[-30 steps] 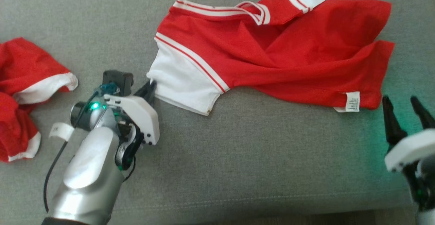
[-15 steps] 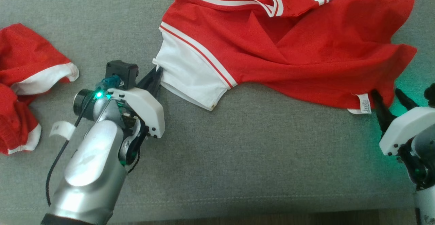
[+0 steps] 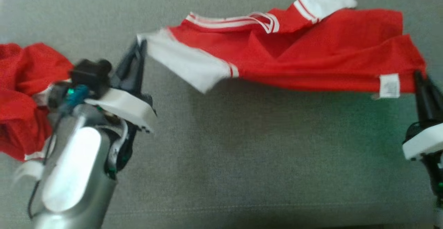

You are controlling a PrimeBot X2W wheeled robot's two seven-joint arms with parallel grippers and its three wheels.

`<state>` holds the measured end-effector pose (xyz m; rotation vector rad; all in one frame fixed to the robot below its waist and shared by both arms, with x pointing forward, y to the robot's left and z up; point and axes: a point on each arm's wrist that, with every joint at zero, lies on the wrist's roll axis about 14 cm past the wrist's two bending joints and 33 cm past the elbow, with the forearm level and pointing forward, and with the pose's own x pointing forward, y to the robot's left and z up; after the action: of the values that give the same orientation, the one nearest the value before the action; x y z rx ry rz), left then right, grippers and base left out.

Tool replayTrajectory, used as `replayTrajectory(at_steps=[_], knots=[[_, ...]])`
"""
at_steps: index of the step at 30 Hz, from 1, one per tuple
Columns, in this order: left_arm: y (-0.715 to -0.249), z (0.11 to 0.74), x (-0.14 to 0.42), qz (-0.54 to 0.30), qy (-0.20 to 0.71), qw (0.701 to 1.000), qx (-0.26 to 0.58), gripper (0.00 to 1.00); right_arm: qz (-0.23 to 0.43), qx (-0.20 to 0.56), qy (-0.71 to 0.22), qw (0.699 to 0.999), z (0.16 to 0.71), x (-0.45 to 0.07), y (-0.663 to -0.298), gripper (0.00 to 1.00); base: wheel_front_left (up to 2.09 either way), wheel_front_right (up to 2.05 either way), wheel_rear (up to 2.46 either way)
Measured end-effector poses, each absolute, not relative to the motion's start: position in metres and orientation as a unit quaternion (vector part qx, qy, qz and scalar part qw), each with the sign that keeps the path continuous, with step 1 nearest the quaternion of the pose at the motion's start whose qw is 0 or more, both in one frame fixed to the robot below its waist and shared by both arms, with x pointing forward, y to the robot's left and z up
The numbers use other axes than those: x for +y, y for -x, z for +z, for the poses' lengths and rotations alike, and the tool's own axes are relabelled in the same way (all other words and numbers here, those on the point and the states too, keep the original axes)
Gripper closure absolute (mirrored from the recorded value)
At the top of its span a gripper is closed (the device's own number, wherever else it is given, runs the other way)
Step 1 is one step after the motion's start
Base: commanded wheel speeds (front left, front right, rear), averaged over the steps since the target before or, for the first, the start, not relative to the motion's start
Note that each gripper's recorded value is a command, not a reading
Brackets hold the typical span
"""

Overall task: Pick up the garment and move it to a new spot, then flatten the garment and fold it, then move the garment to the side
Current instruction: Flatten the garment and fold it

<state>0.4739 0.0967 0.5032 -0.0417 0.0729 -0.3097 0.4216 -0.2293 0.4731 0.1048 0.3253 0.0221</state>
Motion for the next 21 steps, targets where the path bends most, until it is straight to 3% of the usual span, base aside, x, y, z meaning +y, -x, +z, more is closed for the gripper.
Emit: replayTrajectory(at_steps=[6,13,21], knots=[[-0.460,0.613,0.103,-0.146,0.013,0.982,-0.121,1.00,0.027,0.029,-0.038,0.998,0.560,-0.225,-0.419,1.00,0.00,0.00,0.00],[-0.427,0.736,0.109,-0.137,-0.009,0.950,-0.281,1.00,0.031,-0.126,-0.006,0.991,0.672,-0.231,-0.402,1.00,0.00,0.00,0.00],[-0.397,0.787,0.108,-0.139,-0.020,0.931,-0.336,1.00,0.035,-0.186,-0.005,0.982,0.726,-0.237,-0.383,1.00,0.00,0.00,0.00]])
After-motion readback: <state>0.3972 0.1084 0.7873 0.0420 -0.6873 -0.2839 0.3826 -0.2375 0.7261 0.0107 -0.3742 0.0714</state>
